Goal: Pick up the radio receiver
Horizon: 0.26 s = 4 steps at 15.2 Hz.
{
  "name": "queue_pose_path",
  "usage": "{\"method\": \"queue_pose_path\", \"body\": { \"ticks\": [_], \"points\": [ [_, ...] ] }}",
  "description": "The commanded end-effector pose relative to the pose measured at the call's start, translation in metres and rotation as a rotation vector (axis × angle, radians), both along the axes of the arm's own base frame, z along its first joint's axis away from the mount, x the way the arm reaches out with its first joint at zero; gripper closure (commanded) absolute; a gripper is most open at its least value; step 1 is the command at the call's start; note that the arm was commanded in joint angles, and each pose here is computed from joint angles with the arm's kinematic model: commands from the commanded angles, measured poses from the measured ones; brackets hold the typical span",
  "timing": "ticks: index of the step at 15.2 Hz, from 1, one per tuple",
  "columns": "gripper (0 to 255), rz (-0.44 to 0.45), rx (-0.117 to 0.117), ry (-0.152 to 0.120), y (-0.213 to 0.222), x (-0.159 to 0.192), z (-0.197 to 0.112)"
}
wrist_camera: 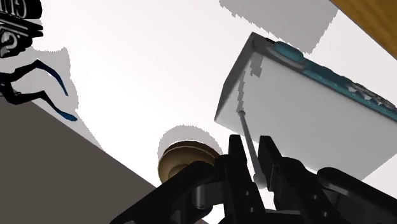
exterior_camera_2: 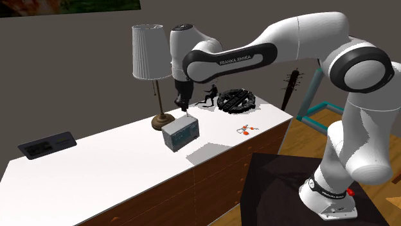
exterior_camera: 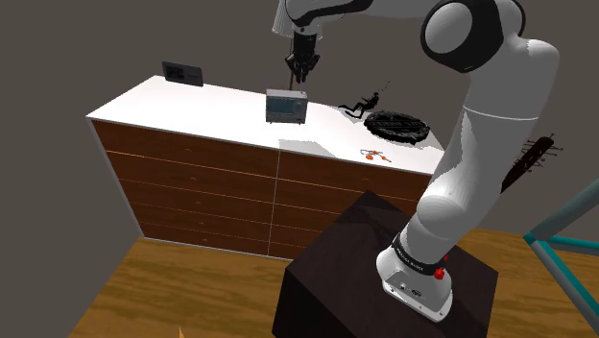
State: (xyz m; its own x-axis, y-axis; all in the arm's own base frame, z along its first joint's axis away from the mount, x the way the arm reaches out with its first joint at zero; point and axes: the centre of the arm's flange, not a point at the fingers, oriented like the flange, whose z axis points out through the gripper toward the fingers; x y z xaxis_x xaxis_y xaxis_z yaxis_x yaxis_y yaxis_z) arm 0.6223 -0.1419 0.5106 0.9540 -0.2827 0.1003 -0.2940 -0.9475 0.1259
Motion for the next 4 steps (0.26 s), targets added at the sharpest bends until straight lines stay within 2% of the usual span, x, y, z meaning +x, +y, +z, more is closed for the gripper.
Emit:
{"method": "queue_pose_path", "body": {
  "ticks": [1, 4],
  "points": [
    [255, 0.000, 0.000, -0.002, -0.0007, 0.0000, 0.0107],
    [255, 0.000, 0.000, -0.002, -0.0007, -0.0001, 0.0168]
  ]
}}
